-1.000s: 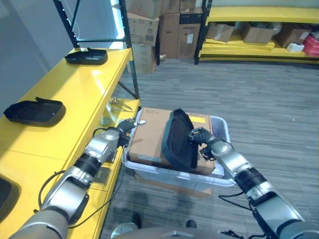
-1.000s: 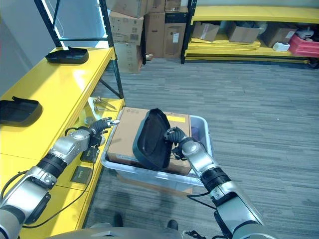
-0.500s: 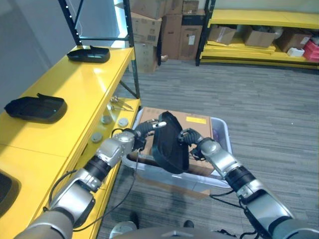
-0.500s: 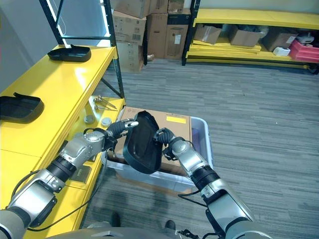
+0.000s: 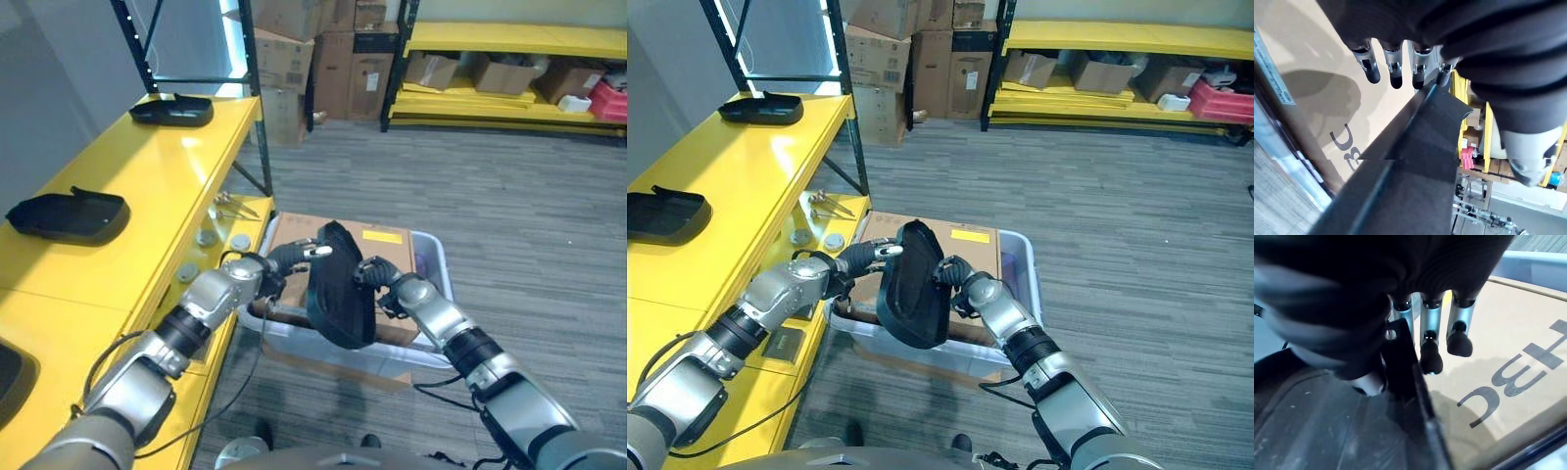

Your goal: Move parts from the plastic box to the shelf.

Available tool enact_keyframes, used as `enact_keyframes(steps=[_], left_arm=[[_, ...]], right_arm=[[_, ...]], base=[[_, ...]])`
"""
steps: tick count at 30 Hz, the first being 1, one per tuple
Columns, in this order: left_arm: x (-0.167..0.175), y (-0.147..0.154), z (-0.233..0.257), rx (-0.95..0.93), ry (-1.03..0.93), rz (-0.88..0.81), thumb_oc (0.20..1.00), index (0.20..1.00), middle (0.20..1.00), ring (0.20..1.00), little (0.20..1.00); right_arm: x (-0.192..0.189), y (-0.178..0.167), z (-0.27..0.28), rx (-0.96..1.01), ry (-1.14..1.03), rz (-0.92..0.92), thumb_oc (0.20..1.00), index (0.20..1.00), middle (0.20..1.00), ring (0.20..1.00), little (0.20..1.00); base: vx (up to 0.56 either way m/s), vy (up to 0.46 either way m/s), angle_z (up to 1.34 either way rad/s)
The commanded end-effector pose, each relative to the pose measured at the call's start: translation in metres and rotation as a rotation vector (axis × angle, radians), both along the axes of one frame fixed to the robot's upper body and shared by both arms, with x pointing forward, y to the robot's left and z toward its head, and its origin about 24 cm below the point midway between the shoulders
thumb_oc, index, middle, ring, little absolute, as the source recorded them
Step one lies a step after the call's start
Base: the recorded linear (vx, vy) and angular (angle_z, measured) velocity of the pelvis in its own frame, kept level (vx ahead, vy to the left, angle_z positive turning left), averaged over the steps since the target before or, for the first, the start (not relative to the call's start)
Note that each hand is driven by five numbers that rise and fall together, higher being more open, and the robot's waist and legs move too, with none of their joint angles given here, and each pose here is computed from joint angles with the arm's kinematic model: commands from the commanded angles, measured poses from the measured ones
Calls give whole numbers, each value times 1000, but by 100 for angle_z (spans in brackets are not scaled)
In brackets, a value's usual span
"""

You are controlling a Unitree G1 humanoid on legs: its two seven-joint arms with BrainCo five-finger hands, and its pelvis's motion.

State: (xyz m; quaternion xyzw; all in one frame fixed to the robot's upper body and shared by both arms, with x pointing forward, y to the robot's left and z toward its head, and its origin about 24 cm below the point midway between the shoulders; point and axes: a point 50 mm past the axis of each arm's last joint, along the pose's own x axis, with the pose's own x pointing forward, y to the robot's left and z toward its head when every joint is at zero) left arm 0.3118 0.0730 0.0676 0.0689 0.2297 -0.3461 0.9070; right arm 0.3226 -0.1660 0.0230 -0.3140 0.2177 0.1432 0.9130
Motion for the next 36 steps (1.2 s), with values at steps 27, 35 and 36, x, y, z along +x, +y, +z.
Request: enact_keyframes(steps=[27,35,36], left_arm=[[5,17,-56,268,143,347,1000,1000,1000,1000,1000],[4,57,-77,315,215,357,1000,1000,1000,1000,1000],[4,56,-77,314,213,339,1000,1000,1000,1000,1000]], right_arm=[[29,19,39,-19,-133,33,200,200,200,200,200],[28,12,38,-26,-144,14,200,200,200,200,200],[28,11,39,-26,-145,16,200,200,200,200,200]], base=[[0,0,0],[0,0,0],[0,0,0]])
